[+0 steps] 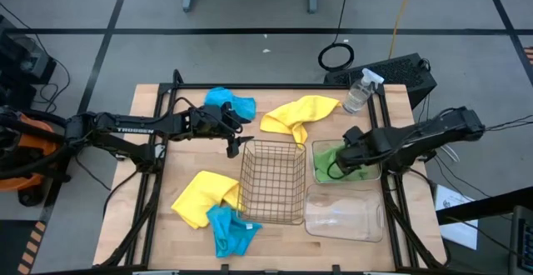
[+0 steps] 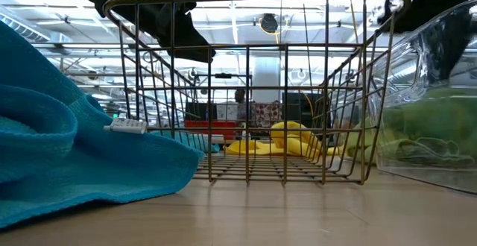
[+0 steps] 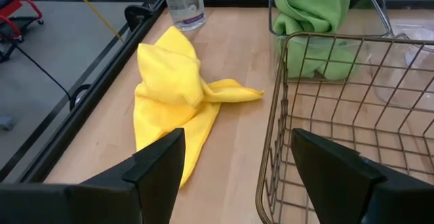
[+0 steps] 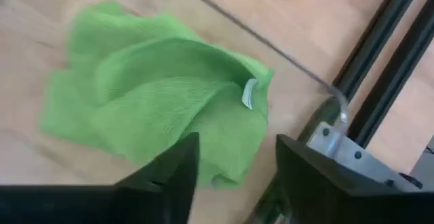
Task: Sort microfiber towel by color & place in baskets
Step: Put the green microfiber cloth into the top transparent bin, then adjust the wire basket
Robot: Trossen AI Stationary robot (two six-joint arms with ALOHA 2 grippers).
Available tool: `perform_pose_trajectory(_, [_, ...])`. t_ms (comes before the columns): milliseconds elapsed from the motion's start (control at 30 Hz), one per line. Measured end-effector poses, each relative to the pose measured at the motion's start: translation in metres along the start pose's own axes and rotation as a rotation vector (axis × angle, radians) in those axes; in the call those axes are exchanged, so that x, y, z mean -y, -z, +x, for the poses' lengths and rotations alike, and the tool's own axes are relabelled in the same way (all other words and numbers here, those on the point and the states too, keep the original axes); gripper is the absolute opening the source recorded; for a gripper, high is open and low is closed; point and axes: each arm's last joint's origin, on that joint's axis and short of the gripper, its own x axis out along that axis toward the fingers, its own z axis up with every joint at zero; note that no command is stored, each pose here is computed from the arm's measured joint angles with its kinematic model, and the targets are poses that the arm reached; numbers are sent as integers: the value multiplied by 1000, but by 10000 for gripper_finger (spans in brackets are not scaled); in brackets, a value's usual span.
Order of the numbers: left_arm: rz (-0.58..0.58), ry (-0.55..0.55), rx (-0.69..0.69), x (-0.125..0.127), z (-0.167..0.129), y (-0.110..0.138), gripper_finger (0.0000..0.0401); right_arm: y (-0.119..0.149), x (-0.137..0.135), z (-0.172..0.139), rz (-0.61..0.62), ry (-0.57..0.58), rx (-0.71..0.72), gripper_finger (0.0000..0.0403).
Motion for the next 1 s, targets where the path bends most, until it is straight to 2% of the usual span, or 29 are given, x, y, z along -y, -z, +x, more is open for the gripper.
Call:
perform_pose_trajectory(233, [0,0,-5,0,0,0,271,8,-14,74,7,-117,-39,38])
perform_pose_trajectory(333, [0,0,-5,0,0,0,271,9,-11,91,17,-114,-41,7])
perform_pose_trajectory(500, [0,1,-6,0,0,1,271,6,-7,82,-3,-117,-41,28])
perform_pose_trajectory(733, [-2,1,-7,0,0,1,271,-5,2,32,-17,-97,-35,65])
perform_pose_trajectory(867, [-28,1,-8,0,0,1,271,-8,3,7,-46,-82,40,88])
perform_pose_trajectory(1000, [-61,11,-22,3,0,2,271,-7,0,1,-74,-72,134,112])
